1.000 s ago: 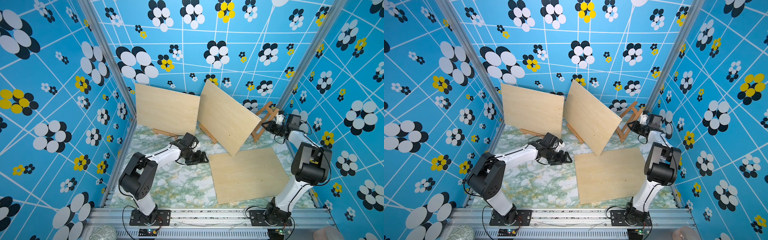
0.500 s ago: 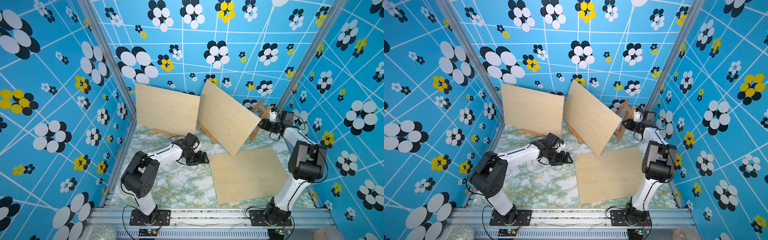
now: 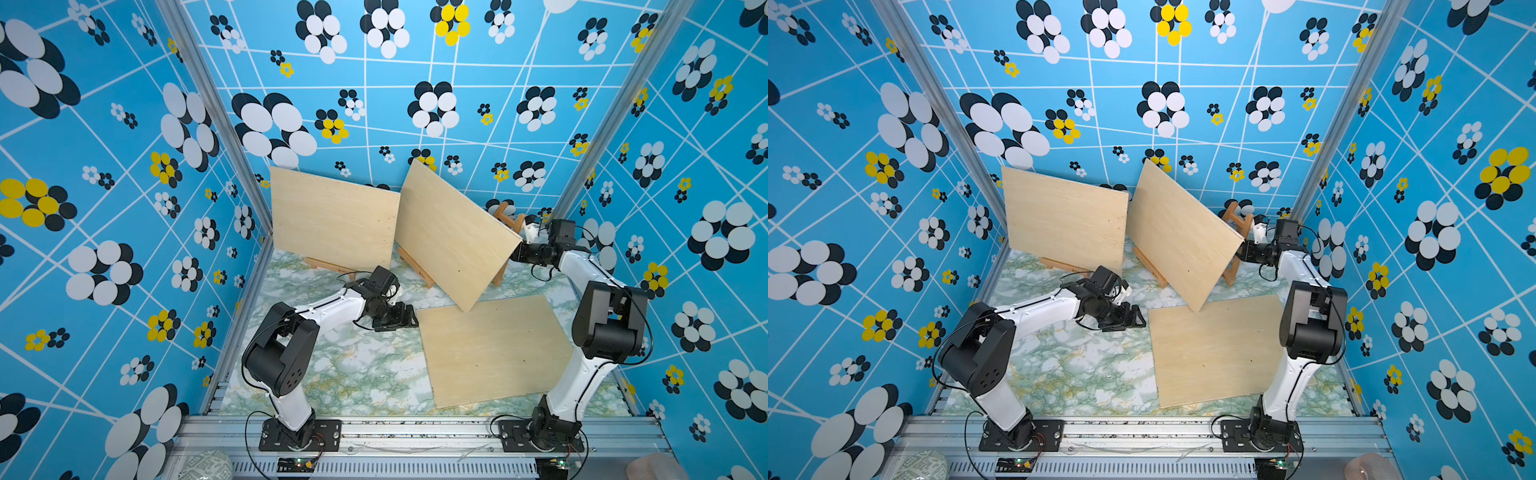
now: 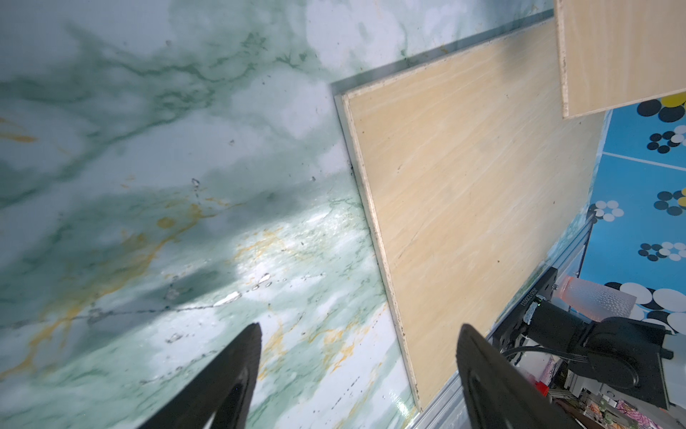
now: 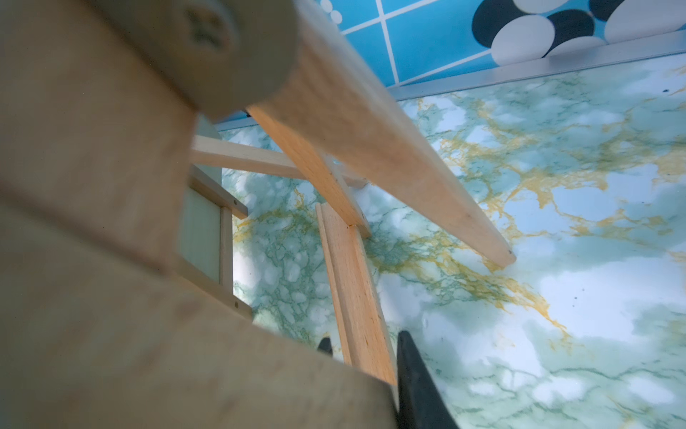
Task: Assemble the easel
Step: Adjust the easel at the center of the board.
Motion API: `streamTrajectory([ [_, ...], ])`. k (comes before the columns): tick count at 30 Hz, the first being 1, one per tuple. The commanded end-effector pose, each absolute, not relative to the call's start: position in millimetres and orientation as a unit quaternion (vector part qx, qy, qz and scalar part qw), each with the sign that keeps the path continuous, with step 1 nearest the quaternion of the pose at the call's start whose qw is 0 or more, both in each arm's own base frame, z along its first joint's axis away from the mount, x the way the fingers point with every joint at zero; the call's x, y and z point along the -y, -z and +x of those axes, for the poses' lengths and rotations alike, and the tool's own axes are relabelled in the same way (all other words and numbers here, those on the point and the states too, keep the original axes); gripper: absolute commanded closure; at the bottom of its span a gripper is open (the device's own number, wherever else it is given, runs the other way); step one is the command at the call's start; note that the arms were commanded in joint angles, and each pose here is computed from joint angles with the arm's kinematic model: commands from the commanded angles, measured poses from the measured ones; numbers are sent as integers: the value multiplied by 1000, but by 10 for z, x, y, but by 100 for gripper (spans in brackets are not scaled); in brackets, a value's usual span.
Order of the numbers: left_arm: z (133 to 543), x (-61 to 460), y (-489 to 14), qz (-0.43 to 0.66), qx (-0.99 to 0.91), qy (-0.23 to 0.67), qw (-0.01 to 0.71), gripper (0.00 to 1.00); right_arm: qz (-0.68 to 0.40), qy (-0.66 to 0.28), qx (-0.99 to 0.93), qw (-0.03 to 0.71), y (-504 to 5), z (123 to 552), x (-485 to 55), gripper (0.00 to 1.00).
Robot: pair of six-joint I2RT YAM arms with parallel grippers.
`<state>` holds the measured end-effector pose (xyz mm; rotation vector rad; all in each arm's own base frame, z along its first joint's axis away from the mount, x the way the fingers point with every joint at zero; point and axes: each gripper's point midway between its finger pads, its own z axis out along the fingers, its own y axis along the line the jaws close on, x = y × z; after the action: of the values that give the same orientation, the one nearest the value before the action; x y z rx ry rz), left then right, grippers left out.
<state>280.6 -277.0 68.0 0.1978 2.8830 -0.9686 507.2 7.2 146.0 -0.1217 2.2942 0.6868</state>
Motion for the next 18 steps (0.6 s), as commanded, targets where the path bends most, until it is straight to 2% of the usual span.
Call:
streamTrajectory([
  [1,2778,2753,-744,70,-946,312,47,16,-3,-267,-932,245,-927,4656,-63,88],
  [5,2818,2797,-769,74,-945,316,48,16,8,-248,-939,239,-856,4545,-16,69],
  [8,2828,2820,-796,75,-943,320,50,16,23,-236,-942,239,-822,4501,58,58],
  [18,2800,2768,-795,73,-943,319,54,16,110,-235,-919,297,-1127,4457,349,42],
])
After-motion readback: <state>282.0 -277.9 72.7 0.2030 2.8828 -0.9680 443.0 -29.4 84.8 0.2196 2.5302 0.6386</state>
